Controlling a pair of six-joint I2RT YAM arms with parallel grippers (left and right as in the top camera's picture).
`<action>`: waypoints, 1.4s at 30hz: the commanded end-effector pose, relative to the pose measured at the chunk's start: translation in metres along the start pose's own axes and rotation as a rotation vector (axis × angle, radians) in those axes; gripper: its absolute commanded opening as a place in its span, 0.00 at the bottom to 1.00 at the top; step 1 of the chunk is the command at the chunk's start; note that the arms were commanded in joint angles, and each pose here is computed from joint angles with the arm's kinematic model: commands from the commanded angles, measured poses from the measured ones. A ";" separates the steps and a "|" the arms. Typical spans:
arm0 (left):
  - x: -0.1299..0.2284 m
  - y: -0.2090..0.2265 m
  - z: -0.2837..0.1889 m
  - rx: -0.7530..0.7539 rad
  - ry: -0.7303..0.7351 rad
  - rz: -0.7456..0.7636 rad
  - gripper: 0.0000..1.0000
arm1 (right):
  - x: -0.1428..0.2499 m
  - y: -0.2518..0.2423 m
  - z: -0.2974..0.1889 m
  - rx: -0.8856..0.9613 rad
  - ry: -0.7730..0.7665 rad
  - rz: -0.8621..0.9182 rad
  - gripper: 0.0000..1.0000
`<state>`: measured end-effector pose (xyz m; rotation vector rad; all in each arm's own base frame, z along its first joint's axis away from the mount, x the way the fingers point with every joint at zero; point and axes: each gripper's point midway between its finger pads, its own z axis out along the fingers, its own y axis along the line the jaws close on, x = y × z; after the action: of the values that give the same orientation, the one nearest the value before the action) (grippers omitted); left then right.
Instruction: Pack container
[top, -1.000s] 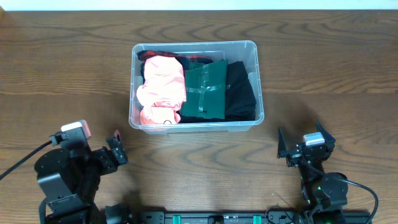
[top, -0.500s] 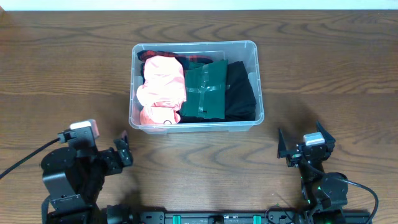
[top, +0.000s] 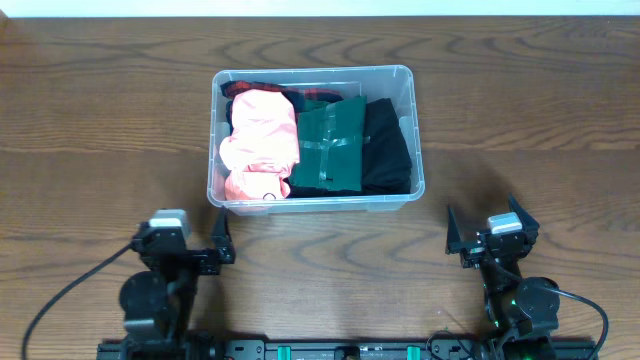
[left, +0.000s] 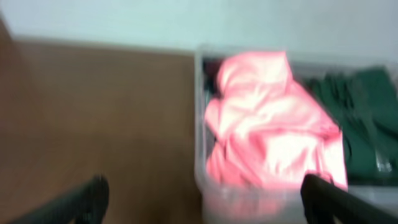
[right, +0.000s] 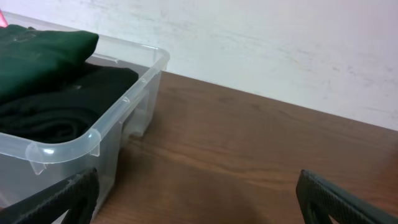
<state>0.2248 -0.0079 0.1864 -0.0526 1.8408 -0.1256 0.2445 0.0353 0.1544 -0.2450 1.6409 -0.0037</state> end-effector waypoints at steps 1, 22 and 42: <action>0.007 -0.001 0.019 0.024 -0.147 0.027 0.98 | 0.003 -0.004 0.000 0.016 0.009 -0.013 0.99; 0.051 0.003 0.035 0.018 -0.072 0.027 0.98 | 0.003 -0.004 0.000 0.016 0.009 -0.013 0.99; 0.051 0.003 0.035 0.019 -0.072 0.027 0.98 | 0.003 -0.004 0.000 0.016 0.009 -0.013 0.99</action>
<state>0.2467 -0.0095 0.1437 -0.0357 1.7151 -0.1196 0.2445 0.0353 0.1542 -0.2447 1.6413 -0.0040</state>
